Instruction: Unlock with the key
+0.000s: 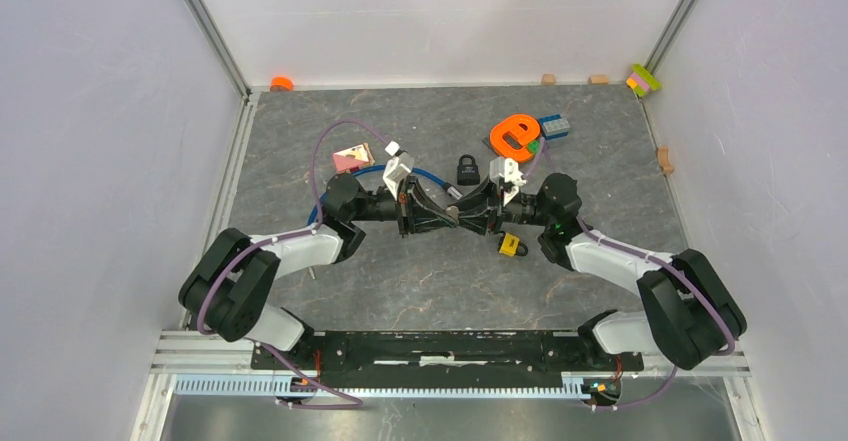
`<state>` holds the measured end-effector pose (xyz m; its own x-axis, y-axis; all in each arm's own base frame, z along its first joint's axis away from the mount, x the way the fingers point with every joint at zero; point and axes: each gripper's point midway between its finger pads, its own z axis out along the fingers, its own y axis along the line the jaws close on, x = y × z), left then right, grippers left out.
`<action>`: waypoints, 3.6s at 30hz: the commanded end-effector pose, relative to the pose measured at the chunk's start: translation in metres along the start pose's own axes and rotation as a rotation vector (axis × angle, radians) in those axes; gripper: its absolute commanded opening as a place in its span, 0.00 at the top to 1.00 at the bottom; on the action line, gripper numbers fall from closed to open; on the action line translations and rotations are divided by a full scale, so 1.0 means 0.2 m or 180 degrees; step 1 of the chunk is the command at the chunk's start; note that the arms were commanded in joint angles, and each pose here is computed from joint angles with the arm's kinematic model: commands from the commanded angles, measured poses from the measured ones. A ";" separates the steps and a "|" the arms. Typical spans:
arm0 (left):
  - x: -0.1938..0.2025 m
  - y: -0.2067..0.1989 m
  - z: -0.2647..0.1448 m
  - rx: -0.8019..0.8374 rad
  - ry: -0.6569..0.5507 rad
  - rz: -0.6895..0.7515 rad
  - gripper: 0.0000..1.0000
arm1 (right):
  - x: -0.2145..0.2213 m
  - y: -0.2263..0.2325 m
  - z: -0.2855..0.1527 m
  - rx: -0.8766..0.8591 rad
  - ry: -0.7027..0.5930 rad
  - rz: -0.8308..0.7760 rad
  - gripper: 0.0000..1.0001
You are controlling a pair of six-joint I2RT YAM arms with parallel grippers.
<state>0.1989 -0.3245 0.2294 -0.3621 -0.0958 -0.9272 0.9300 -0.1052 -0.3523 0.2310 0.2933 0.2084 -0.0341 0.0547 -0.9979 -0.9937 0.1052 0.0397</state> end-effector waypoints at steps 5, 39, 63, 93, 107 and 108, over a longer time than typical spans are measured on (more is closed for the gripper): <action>-0.01 -0.01 0.00 -0.0001 -0.0018 0.0191 0.98 | -0.04 -0.05 0.02 0.0125 -0.0065 -0.0128 0.74; 0.51 -0.03 -0.35 0.0533 0.2687 0.1491 0.98 | 0.21 0.09 -0.09 -0.0486 0.0883 -0.1046 0.36; 0.43 -0.16 -0.30 0.0586 0.3104 0.2478 0.98 | 0.23 0.26 0.04 -0.0832 0.0343 -0.0372 0.36; 0.39 -0.17 -0.26 0.0444 0.2865 0.2761 0.98 | 0.27 0.44 0.15 -0.1389 0.0292 0.0047 0.62; 0.37 -0.16 -0.25 0.0379 0.2825 0.2784 0.98 | 0.33 0.46 0.14 -0.1430 0.0368 0.0165 0.72; 0.38 -0.16 -0.26 0.0374 0.2829 0.2785 0.98 | 0.33 0.46 0.14 -0.1429 0.0369 0.0166 0.72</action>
<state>0.1411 -0.2703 0.1509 0.5477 0.5584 -0.6230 0.8307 -0.4517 0.3255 0.1448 0.3313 0.1414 -0.0987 -0.0899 -0.9910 -0.9459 -0.3010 0.1215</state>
